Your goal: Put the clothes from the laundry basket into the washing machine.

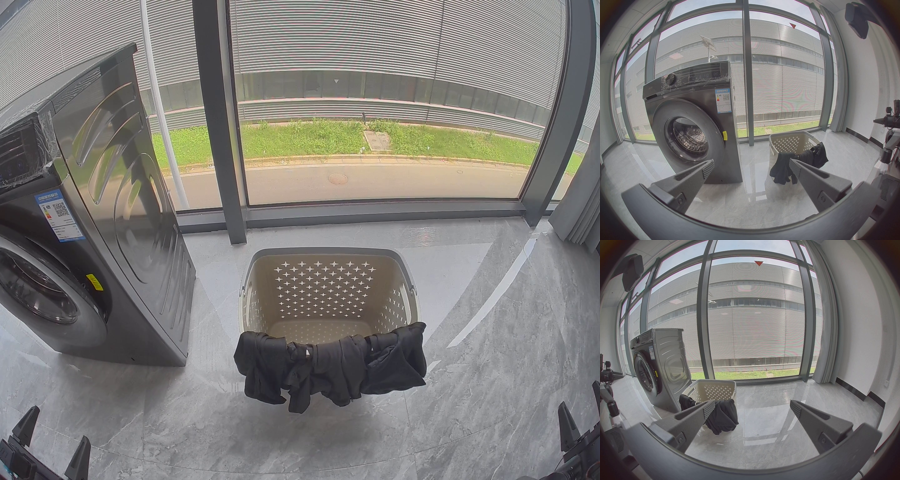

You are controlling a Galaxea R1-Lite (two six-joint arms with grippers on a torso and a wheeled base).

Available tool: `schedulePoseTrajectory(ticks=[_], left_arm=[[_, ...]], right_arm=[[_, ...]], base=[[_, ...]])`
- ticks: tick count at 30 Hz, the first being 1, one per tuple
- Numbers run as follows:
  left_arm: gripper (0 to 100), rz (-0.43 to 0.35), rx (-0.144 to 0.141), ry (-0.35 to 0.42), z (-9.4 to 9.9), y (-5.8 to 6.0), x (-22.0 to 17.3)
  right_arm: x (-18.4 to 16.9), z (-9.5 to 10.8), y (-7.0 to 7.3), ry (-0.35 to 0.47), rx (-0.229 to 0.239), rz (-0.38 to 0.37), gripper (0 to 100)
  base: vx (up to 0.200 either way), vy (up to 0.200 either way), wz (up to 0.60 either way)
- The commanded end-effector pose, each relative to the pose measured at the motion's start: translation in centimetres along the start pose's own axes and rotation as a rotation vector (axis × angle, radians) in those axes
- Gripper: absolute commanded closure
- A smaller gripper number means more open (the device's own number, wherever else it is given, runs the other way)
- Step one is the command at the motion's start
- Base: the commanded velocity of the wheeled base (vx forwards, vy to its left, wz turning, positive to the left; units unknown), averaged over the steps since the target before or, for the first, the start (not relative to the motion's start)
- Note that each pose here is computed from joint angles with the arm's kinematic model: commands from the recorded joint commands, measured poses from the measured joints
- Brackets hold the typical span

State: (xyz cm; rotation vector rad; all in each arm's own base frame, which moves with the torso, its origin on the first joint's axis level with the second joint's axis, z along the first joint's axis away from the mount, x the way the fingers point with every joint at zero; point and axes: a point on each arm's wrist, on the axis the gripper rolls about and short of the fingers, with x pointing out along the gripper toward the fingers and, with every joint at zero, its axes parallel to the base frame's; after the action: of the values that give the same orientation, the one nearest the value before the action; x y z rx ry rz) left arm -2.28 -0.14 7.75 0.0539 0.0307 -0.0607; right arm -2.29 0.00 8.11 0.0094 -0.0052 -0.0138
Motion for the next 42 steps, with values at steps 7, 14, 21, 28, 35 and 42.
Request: schedulePoseTrajectory(ticks=[7, 14, 21, 28, 35, 42], left_arm=[[0, 0.000, -0.001, 0.000, -0.53, -0.03, 0.01], [0, 0.000, -0.001, 0.001, -0.54, -0.03, 0.01], [0, 0.000, -0.001, 0.000, -0.53, -0.03, 0.01], [0, 0.000, -0.001, 0.000, -0.53, -0.03, 0.01], [0, 0.000, -0.001, 0.000, -0.53, -0.03, 0.01], [0, 0.000, 0.000, 0.001, -0.54, -0.03, 0.01]], right_arm=[[0.00, -0.47, 0.00, 0.001, 0.000, 0.000, 0], [0.00, -0.47, 0.00, 0.001, 0.000, 0.000, 0], [0.00, -0.47, 0.00, 0.001, 0.000, 0.000, 0], [0.00, -0.47, 0.00, 0.001, 0.000, 0.000, 0], [0.00, -0.47, 0.00, 0.001, 0.000, 0.000, 0], [0.00, -0.47, 0.00, 0.001, 0.000, 0.000, 0]], base=[[0.057, 0.000, 0.00], [0.086, 0.000, 0.00], [0.171, 0.000, 0.00], [0.000, 0.000, 0.00], [0.000, -0.171, 0.00], [0.000, 0.000, 0.00]])
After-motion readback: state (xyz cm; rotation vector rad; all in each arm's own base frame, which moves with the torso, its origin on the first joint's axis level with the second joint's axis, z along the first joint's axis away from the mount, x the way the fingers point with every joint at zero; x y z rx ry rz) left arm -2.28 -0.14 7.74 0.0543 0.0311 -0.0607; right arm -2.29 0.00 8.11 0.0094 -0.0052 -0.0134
